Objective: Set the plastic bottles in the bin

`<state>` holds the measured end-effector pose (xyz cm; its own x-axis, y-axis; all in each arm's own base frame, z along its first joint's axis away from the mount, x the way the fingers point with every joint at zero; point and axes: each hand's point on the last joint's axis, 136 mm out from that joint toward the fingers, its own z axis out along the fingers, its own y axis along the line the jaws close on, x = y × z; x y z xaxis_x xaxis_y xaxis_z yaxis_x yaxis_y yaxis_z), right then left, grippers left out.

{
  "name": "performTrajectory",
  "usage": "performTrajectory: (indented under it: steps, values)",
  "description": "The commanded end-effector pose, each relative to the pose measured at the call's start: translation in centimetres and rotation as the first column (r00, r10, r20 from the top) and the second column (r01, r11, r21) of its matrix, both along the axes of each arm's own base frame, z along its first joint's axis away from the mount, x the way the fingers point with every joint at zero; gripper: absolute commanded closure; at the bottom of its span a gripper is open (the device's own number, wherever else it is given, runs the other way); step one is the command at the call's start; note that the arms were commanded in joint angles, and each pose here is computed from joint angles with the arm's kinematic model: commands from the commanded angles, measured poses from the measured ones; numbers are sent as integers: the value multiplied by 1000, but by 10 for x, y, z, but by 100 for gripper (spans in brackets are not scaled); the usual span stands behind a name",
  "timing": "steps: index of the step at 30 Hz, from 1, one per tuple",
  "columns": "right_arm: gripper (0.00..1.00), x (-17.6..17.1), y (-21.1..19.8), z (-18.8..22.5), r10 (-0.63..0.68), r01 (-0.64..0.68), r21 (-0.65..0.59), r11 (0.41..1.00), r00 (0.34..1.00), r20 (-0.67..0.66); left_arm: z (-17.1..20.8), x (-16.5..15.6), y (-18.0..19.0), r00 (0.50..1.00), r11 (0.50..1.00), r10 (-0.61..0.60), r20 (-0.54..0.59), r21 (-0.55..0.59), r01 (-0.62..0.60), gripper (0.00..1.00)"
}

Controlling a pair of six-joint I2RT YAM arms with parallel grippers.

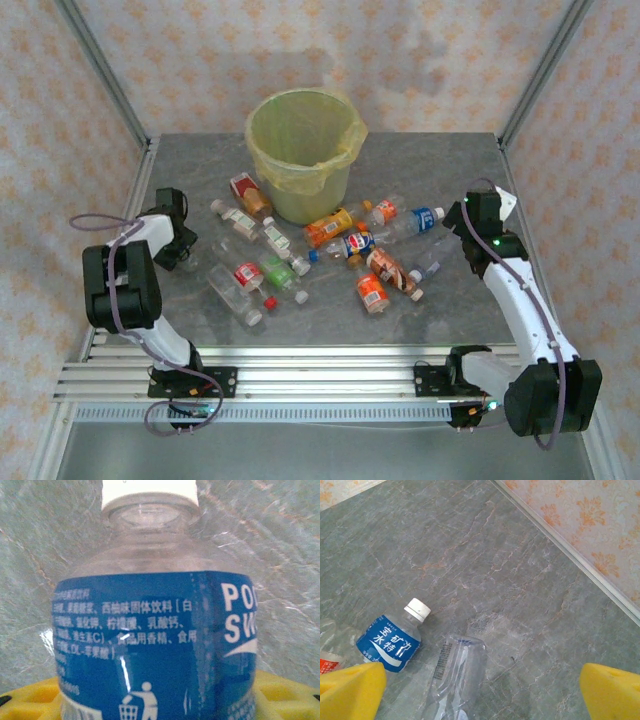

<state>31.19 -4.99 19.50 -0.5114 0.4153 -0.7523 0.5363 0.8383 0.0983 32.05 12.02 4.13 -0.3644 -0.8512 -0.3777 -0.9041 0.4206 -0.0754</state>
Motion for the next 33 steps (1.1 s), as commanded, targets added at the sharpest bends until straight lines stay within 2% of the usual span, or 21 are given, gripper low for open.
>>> performTrajectory:
  steps: [1, 8, 15, 20, 25, 27, 31, 33]
  values:
    - [1, -4, -2, 8, -35, 35, 4, 999, 999, 0, 50, 6, 2, 995, 997, -29, 92, 69, 23, 41]
    - [1, -10, -2, 4, -51, 52, 22, 998, 998, -49, 140, 21, -35, 944, 972, -185, 272, 191, 136, 43]
    - [1, -15, -3, 11, -56, 57, 15, 998, 996, -63, 237, 38, -83, 812, 927, -353, 464, 293, 236, 50]
    - [1, -16, -2, 16, -51, 53, 26, 998, 996, -67, 299, 57, -130, 682, 872, -485, 548, 365, 327, 52]
    - [1, -17, 3, 22, -40, 43, 57, 997, 997, -59, 364, 80, -189, 509, 788, -615, 602, 450, 419, 52]
    - [1, -17, 6, 24, -34, 38, 75, 996, 998, -54, 386, 91, -215, 427, 740, -669, 609, 494, 456, 52]
    - [1, -20, 9, 24, -29, 34, 103, 994, 998, -54, 409, 116, -258, 323, 671, -732, 599, 553, 495, 54]
    - [1, -22, 10, 23, -28, 34, 112, 993, 998, -57, 413, 129, -276, 288, 634, -762, 580, 577, 514, 54]
